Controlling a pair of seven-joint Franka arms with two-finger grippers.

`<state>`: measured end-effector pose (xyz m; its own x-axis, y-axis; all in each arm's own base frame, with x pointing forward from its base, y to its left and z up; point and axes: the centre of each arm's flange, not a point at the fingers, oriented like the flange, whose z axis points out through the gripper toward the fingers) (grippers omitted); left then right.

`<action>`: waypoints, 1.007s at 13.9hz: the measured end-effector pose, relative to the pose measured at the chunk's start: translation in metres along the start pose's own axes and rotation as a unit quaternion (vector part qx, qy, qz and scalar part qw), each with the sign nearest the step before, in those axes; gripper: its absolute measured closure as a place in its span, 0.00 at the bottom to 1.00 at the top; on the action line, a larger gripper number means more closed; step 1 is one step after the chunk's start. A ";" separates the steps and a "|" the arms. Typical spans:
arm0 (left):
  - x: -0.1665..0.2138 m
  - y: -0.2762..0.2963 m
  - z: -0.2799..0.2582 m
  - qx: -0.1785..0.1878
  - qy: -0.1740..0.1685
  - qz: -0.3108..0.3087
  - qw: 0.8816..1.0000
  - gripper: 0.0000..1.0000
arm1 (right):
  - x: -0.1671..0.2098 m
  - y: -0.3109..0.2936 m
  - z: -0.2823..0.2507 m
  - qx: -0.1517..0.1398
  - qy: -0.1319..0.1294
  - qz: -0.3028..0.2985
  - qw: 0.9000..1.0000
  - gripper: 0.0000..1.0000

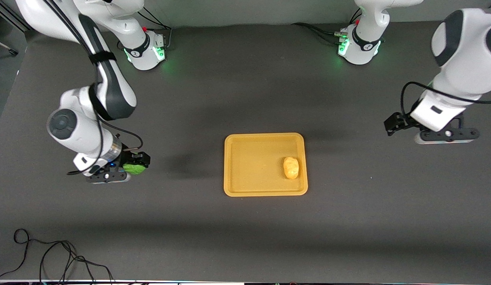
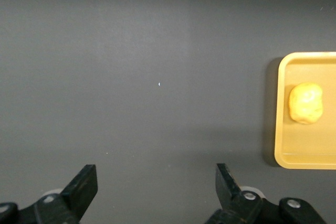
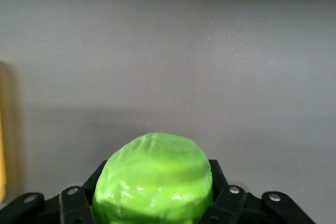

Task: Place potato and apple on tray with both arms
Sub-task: 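Carry the green apple over the tray with the right gripper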

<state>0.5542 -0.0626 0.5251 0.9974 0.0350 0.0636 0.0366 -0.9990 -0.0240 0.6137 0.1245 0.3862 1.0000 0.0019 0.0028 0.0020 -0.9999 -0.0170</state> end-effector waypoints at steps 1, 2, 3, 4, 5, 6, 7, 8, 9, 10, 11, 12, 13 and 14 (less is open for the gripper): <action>0.002 -0.012 -0.003 -0.008 -0.001 -0.005 1.000 0.00 | 0.003 -0.018 -0.021 0.000 -0.002 0.012 1.000 0.22; 0.004 -0.025 -0.003 -0.013 -0.002 -0.009 1.000 0.00 | 0.004 -0.043 -0.036 0.001 -0.002 0.024 1.000 0.22; 0.005 -0.035 0.000 -0.016 -0.004 -0.013 1.000 0.00 | 0.003 -0.078 -0.045 0.001 -0.002 0.037 0.999 0.22; 0.007 -0.040 0.003 -0.018 -0.007 -0.015 1.000 0.00 | 0.000 -0.115 -0.048 0.001 -0.003 0.051 0.999 0.22; 0.007 -0.042 0.005 -0.018 -0.008 -0.017 1.000 0.00 | -0.006 -0.157 -0.047 0.001 -0.005 0.066 0.998 0.22; 0.008 -0.042 0.004 -0.019 -0.008 -0.017 1.000 0.00 | -0.013 -0.198 -0.043 -0.001 -0.008 0.081 0.997 0.22; 0.009 -0.042 -0.001 -0.019 -0.009 -0.017 1.000 0.00 | -0.020 -0.238 -0.036 -0.005 -0.014 0.097 0.995 0.22; 0.007 -0.042 -0.008 -0.018 -0.020 -0.016 1.000 0.00 | -0.028 -0.275 -0.028 -0.008 -0.016 0.113 0.993 0.22; 0.004 -0.042 -0.018 -0.016 -0.036 -0.015 0.999 0.00 | -0.036 -0.313 -0.018 -0.007 -0.015 0.126 0.992 0.22; 0.002 -0.041 -0.028 -0.015 -0.046 -0.013 0.999 0.00 | -0.045 -0.347 -0.006 -0.006 -0.013 0.130 0.991 0.22; 0.000 -0.040 -0.037 -0.015 -0.051 -0.011 0.999 0.00 | -0.052 -0.374 0.009 -0.005 -0.012 0.129 0.992 0.22; 0.000 -0.039 -0.042 -0.015 -0.052 -0.010 0.998 0.00 | -0.057 -0.393 0.026 -0.004 -0.010 0.125 0.992 0.22; 0.000 -0.039 -0.045 -0.014 -0.051 -0.009 0.999 0.00 | -0.058 -0.406 0.044 0.000 -0.006 0.121 0.993 0.22; 0.001 -0.039 -0.045 -0.012 -0.048 -0.008 0.999 0.00 | -0.056 -0.413 0.066 0.006 0.000 0.118 0.993 0.22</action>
<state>0.5507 -0.0249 0.5708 0.9980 0.0531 -0.0329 0.0531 -0.9986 0.0001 0.5573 0.5384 0.3273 0.9724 -0.2332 -0.0024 -0.2332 -0.9720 -0.0292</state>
